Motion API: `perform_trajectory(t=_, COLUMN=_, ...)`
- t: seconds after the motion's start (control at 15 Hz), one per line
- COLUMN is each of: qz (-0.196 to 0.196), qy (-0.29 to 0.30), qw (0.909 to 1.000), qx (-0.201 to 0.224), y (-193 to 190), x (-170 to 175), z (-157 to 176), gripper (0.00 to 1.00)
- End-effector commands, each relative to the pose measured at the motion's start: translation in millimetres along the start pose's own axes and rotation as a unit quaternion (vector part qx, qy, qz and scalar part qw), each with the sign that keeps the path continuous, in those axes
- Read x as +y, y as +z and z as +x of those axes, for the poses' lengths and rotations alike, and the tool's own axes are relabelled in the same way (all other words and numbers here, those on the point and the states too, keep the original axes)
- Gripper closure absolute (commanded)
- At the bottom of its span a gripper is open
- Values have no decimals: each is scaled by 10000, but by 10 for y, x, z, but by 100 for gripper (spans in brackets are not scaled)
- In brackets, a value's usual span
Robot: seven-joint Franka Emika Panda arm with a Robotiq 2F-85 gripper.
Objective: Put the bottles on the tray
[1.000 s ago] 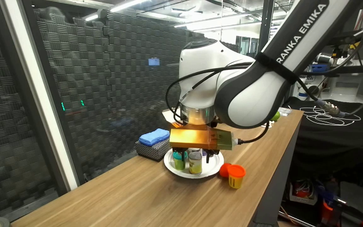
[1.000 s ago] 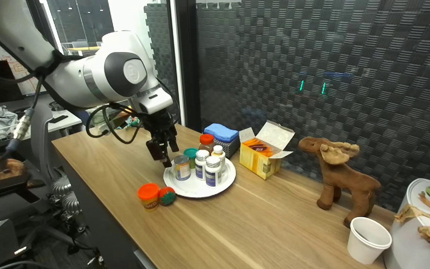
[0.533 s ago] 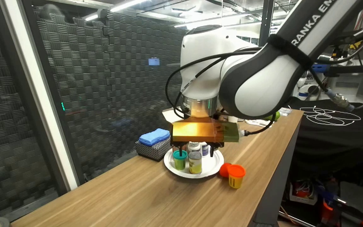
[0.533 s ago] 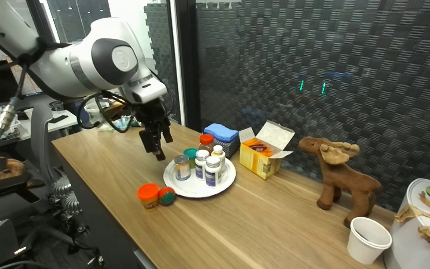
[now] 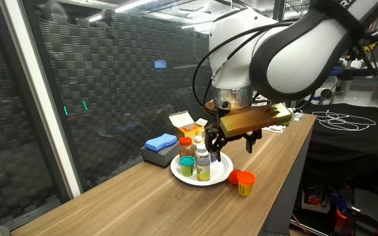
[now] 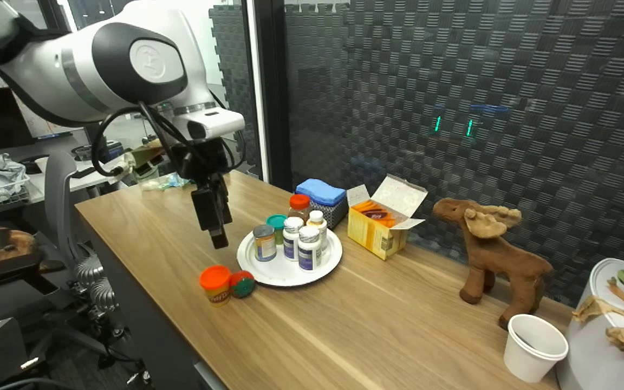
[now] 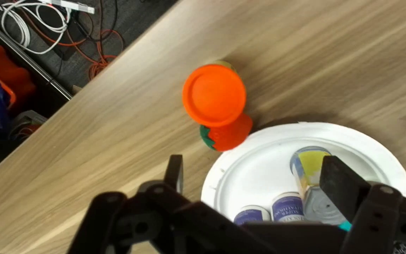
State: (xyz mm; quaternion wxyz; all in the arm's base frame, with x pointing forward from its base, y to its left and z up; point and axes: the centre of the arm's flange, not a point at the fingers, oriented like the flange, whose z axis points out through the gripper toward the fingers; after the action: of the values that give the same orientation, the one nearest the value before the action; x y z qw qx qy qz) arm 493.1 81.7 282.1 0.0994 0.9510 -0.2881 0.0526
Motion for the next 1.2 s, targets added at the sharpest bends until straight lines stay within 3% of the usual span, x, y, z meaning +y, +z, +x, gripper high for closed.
perform_trajectory(t=0.0, qz=182, qy=-436, qw=9981, qx=-404, y=219, x=226, z=-19, gripper=0)
perform_trajectory(t=0.33, qz=553, qy=-601, qw=9929, qx=-862, y=575, x=304, z=-42, gripper=0)
perform_trajectory(t=0.8, qz=685, qy=-629, qw=9905, qx=-1017, y=614, x=367, z=-48, gripper=2)
perform_trajectory(t=0.87, qz=694, qy=-618, qw=9909, qx=-975, y=620, x=366, z=-43, gripper=26)
perform_trajectory(t=1.0, qz=686, qy=-576, qw=9919, qx=-903, y=622, x=351, z=-23, gripper=31)
perform_trajectory(t=1.13, qz=695, qy=-558, qw=9924, qx=-844, y=614, x=342, z=-14, gripper=48)
